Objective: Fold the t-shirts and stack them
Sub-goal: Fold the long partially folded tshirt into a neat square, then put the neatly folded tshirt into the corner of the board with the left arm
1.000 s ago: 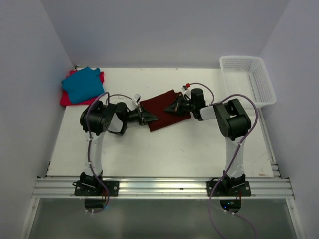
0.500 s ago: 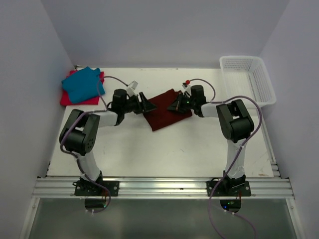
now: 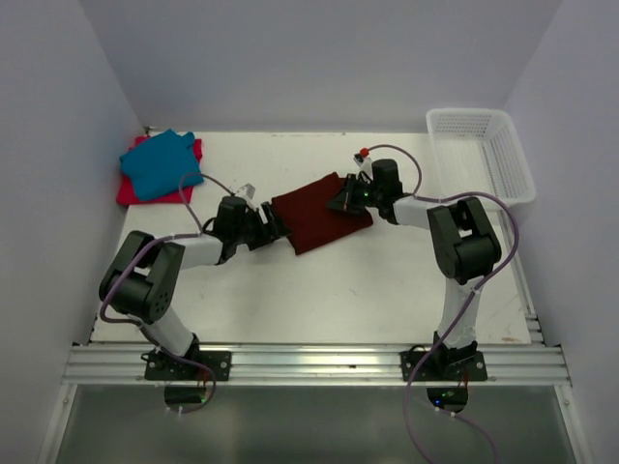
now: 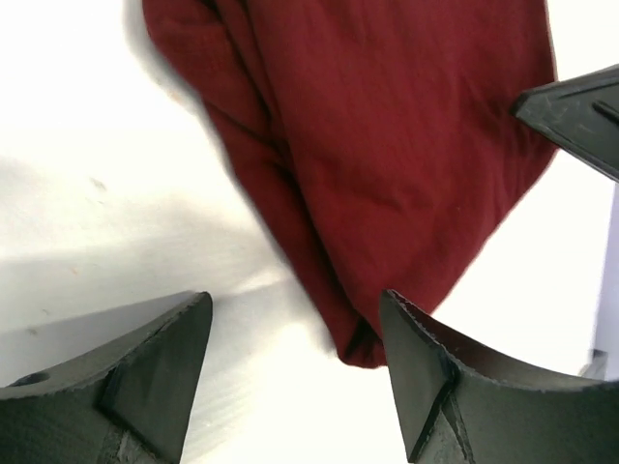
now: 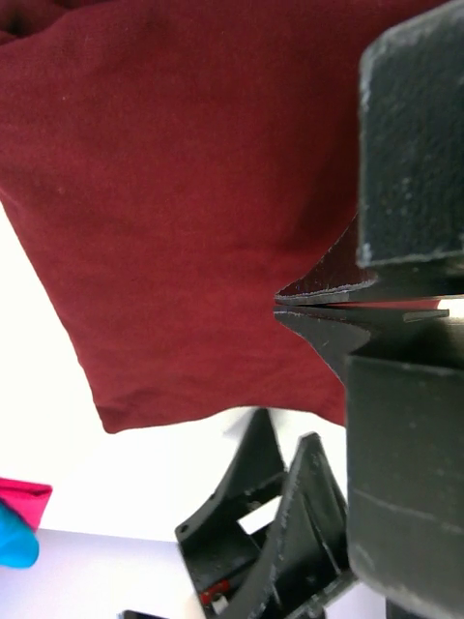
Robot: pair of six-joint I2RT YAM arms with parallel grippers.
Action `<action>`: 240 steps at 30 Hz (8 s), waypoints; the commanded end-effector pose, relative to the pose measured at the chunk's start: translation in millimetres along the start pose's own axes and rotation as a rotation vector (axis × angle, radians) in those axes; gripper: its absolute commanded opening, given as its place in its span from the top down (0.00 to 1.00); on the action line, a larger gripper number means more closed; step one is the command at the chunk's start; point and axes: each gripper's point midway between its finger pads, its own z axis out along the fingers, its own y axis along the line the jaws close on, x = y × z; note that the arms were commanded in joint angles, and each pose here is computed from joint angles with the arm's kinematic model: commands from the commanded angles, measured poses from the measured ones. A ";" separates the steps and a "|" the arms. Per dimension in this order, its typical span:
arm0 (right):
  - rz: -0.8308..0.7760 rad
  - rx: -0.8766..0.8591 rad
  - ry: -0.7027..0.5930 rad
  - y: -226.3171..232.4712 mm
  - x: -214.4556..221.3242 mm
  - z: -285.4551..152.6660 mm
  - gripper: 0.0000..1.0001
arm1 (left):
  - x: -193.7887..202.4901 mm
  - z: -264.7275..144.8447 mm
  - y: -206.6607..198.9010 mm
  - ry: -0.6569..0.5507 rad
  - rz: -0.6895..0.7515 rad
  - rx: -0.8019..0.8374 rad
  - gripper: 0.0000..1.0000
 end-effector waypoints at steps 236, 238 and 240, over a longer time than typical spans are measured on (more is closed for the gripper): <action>-0.284 0.498 -0.191 64.7 35.8 -233.0 0.01 | -3.3 -150.7 -145.7 -0.174 0.665 0.289 0.00; -0.297 0.507 -0.217 67.2 31.7 -240.8 0.01 | 3.7 -151.7 -149.7 -0.170 0.697 0.281 0.00; -0.313 0.516 -0.226 68.5 29.8 -246.7 0.01 | 6.8 -151.5 -150.3 -0.178 0.712 0.250 0.00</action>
